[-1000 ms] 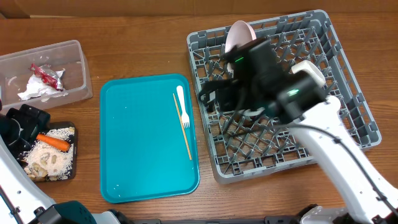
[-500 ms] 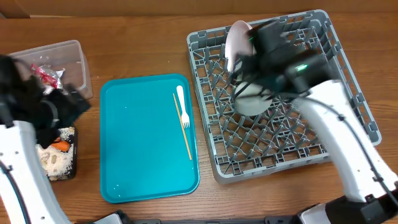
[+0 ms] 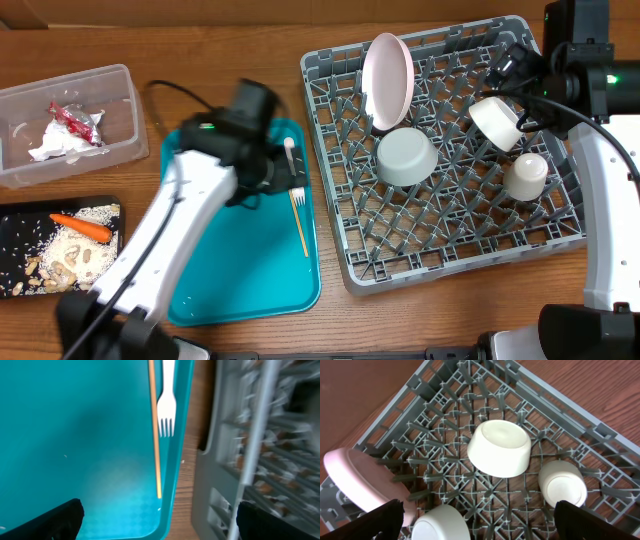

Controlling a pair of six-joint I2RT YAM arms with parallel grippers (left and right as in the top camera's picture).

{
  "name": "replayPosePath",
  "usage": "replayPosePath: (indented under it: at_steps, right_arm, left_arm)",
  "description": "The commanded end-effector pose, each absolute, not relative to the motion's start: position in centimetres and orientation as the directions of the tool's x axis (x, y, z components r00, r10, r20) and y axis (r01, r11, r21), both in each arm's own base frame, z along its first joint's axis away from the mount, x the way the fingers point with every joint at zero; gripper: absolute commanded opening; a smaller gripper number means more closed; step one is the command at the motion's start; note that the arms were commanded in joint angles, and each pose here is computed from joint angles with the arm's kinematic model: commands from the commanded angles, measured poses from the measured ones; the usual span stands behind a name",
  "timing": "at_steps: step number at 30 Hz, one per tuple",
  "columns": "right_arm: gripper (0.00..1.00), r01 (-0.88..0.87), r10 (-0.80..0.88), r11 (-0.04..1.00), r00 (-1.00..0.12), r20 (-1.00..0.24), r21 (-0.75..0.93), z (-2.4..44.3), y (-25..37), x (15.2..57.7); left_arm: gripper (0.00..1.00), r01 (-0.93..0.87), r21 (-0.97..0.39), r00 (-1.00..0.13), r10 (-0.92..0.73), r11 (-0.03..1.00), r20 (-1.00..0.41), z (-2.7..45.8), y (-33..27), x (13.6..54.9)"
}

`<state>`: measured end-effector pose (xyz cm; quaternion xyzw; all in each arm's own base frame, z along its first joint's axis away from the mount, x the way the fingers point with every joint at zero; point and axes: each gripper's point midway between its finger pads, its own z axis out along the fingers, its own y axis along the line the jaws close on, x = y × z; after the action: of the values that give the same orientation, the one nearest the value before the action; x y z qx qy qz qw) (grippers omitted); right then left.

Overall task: Sort waste into correct bins and load items into the dishwasher rack
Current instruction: 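Move the left gripper to the wooden stick on the tray and grasp it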

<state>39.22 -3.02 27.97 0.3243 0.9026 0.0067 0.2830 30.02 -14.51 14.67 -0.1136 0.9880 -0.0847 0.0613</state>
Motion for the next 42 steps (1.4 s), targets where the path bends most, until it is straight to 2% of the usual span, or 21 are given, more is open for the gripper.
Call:
replayPosePath:
  at_steps: [1,9,16,22,36,42]
  right_arm:
    - [1.00,0.586,0.592,0.784,-0.608,-0.529,0.205,29.0,-3.4,39.2]
    - [1.00,0.586,0.592,0.784,-0.608,-0.529,0.205,29.0,-3.5,39.2]
    - [1.00,0.586,0.592,0.784,-0.608,-0.529,0.205,29.0,-3.4,39.2]
    - [1.00,0.586,0.592,0.784,-0.608,-0.529,0.205,29.0,-3.4,39.2]
    - [1.00,0.586,0.593,0.784,-0.607,-0.529,0.205,29.0,-3.5,39.2]
    - [1.00,0.586,0.592,0.784,-0.608,-0.529,0.205,29.0,-3.4,39.2]
  left_arm:
    - [1.00,-0.328,-0.007,-0.942,-0.328,0.945,-0.075,10.3,-14.6,29.8]
    - [1.00,-0.363,0.108,-0.931,-0.366,0.926,0.013,5.3,-13.0,30.3]
    - [1.00,-0.246,0.080,-0.968,-0.249,0.966,0.030,3.9,-12.1,30.7]
    - [1.00,-0.146,-0.059,-0.989,-0.144,0.988,0.042,2.0,-14.4,30.8]
    - [1.00,-0.134,-0.030,-0.989,-0.132,0.991,0.072,-0.9,-13.2,28.6]
    - [1.00,-0.183,0.072,-0.982,-0.187,0.980,0.042,-0.9,-11.4,28.7]
